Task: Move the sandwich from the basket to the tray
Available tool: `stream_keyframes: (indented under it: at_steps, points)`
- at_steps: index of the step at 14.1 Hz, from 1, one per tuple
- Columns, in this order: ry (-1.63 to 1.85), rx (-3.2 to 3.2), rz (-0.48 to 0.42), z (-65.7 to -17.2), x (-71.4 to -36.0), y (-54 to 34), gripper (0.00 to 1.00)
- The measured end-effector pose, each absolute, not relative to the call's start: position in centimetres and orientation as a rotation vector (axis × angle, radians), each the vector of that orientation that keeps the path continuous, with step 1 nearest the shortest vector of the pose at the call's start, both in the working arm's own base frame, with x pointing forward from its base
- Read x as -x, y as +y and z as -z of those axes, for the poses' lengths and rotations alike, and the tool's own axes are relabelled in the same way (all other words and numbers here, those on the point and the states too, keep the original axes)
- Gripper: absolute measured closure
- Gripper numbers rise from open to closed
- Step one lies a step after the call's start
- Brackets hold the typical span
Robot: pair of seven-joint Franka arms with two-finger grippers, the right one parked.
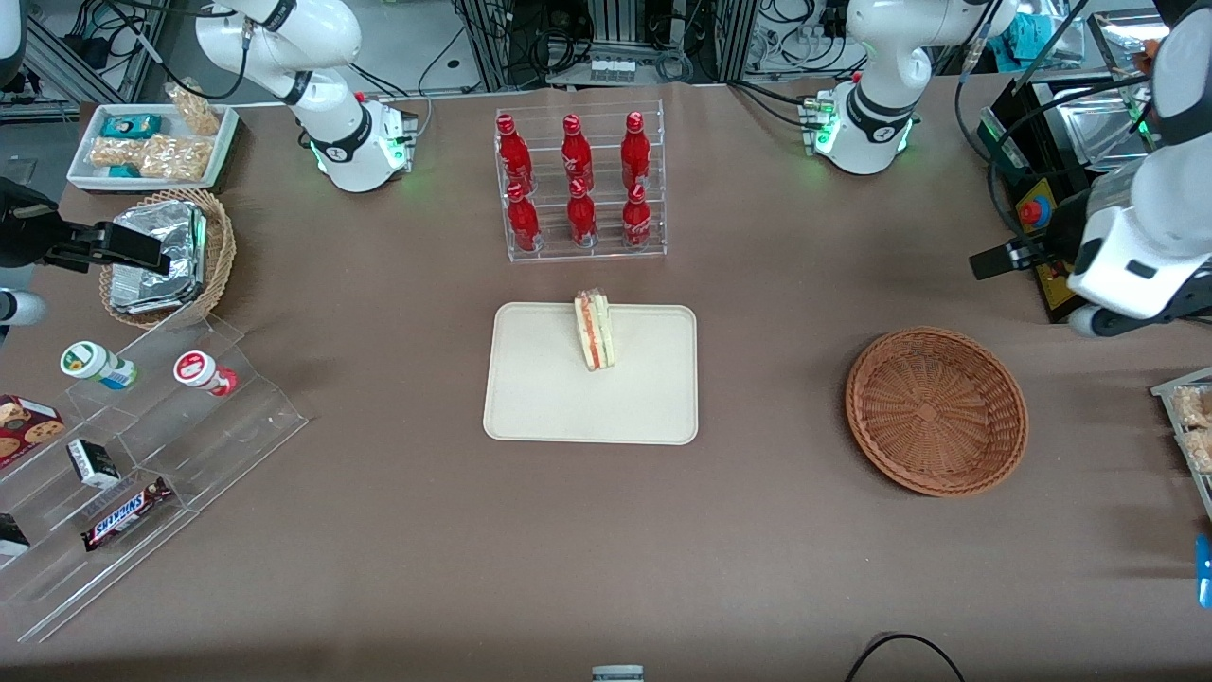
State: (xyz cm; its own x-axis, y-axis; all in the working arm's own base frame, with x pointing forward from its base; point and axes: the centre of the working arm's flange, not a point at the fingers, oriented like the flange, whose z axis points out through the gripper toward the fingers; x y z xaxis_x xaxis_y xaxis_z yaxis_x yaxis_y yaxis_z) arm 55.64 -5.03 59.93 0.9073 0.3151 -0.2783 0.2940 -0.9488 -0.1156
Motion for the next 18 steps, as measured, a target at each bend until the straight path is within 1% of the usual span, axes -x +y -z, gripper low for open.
stream_keyframes:
  at_steps: [3, 5, 8, 10, 13, 18]
  points:
    - [-0.494, 3.016, -0.37, -59.3, -54.8, -4.7, 0.0]
    - [-0.474, 3.024, -0.35, -59.1, -54.3, -4.8, 0.0]
    - [-0.451, 3.038, -0.318, -59.4, -54.4, -4.8, 0.0]
    - [-0.425, 3.046, -0.31, -59.7, -54.5, -4.8, 0.0]
    - [-0.307, 3.066, -0.32, -59.7, -54.4, -4.6, 0.0]
    - [-0.296, 3.068, -0.327, -59.5, -54.6, -4.5, 0.0]
